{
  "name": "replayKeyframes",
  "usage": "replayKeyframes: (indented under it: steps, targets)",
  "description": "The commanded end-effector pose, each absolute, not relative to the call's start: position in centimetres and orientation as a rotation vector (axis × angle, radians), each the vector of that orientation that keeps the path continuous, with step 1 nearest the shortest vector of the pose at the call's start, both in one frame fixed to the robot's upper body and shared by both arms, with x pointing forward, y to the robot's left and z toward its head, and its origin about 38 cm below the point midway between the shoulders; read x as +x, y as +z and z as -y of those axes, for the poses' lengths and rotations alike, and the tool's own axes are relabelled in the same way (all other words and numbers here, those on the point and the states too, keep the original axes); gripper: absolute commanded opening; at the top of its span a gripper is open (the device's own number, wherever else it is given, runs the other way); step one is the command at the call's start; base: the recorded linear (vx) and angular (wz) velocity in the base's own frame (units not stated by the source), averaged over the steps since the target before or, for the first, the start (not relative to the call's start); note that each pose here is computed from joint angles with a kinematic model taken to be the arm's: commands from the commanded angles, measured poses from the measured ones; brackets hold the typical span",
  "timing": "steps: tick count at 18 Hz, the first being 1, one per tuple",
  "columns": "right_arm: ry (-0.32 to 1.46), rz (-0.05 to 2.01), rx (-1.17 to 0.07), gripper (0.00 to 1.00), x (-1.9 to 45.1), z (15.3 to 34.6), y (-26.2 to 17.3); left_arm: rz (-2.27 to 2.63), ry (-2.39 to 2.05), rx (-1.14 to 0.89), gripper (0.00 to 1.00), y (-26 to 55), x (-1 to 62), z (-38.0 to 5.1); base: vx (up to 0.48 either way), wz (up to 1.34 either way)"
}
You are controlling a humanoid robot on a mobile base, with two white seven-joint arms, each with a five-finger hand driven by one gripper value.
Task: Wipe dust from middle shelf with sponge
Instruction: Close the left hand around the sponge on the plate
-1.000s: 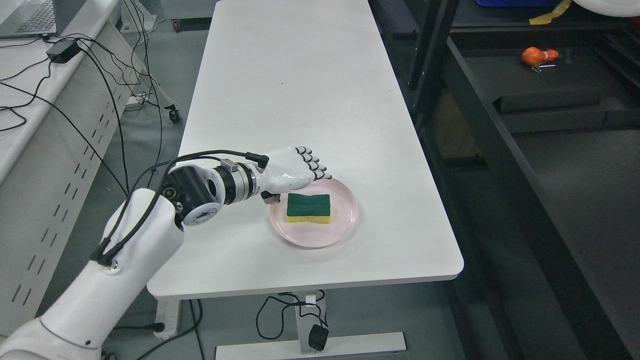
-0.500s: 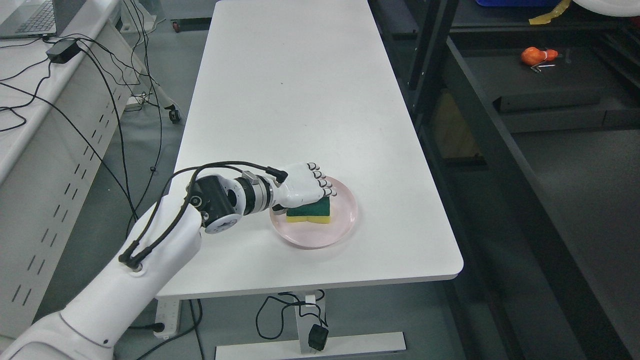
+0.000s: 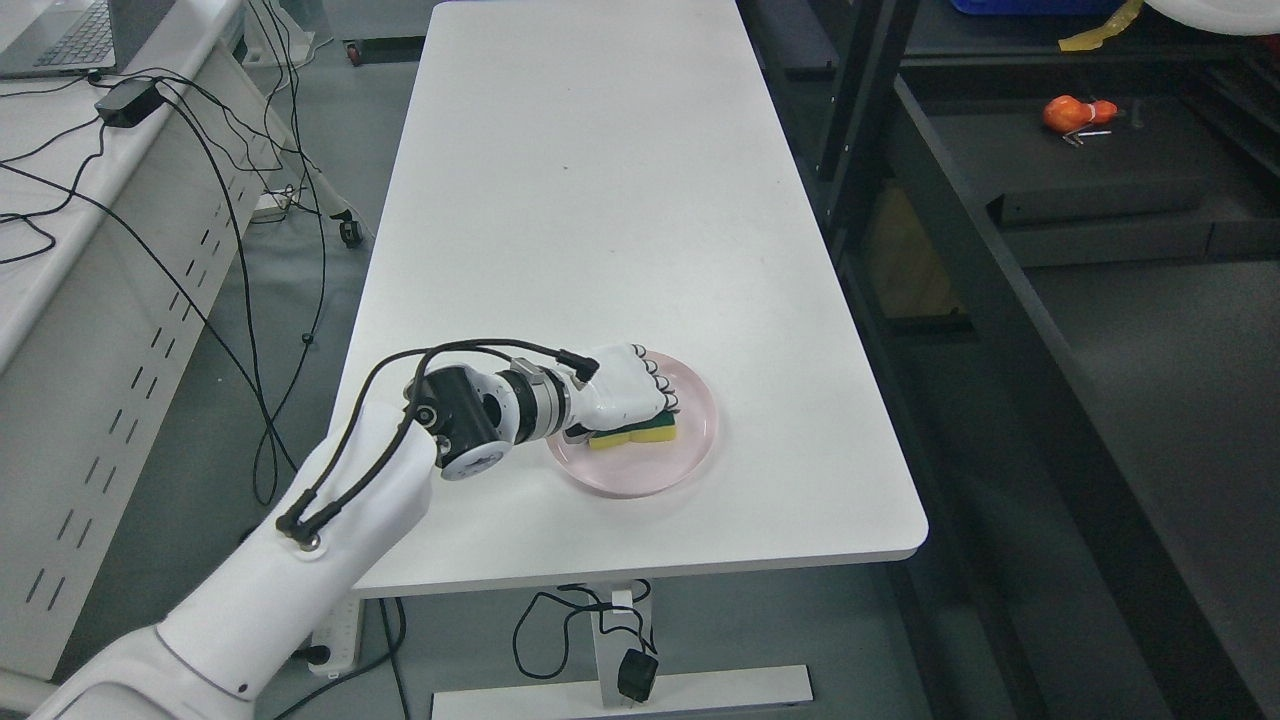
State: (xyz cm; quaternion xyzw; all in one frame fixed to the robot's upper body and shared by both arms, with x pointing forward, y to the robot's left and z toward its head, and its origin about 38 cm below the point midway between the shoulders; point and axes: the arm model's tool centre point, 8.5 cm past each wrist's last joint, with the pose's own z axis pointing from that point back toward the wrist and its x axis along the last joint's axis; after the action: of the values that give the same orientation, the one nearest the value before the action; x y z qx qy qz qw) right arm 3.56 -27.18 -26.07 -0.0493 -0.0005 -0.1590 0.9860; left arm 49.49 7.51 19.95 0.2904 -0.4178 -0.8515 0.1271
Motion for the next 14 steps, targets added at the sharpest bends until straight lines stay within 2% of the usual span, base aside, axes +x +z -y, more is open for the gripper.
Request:
replayKeyframes:
  steps: [1, 5, 12, 14]
  targets:
    - [-0.321, 0.021, -0.118, 1.00, 4.1, 28.4, -26.0, 1.317, -2.342, 0.759, 0.68, 20.1, 49.5, -6.8, 0.000, 0.00]
    - [-0.321, 0.021, -0.118, 1.00, 4.1, 28.4, -26.0, 1.372, -2.204, 0.706, 0.50, 21.2, 50.0, -7.6, 0.005, 0.03]
    - [-0.321, 0.021, -0.118, 1.00, 4.1, 28.4, -26.0, 1.777, -1.736, 0.405, 0.03, 25.8, 50.7, -9.9, 0.004, 0.03]
    - [-0.321, 0.021, -0.118, 1.00, 4.1, 28.4, -26.0, 1.903, -1.605, 0.322, 0.00, 27.8, 50.6, -11.1, -0.003, -0.06]
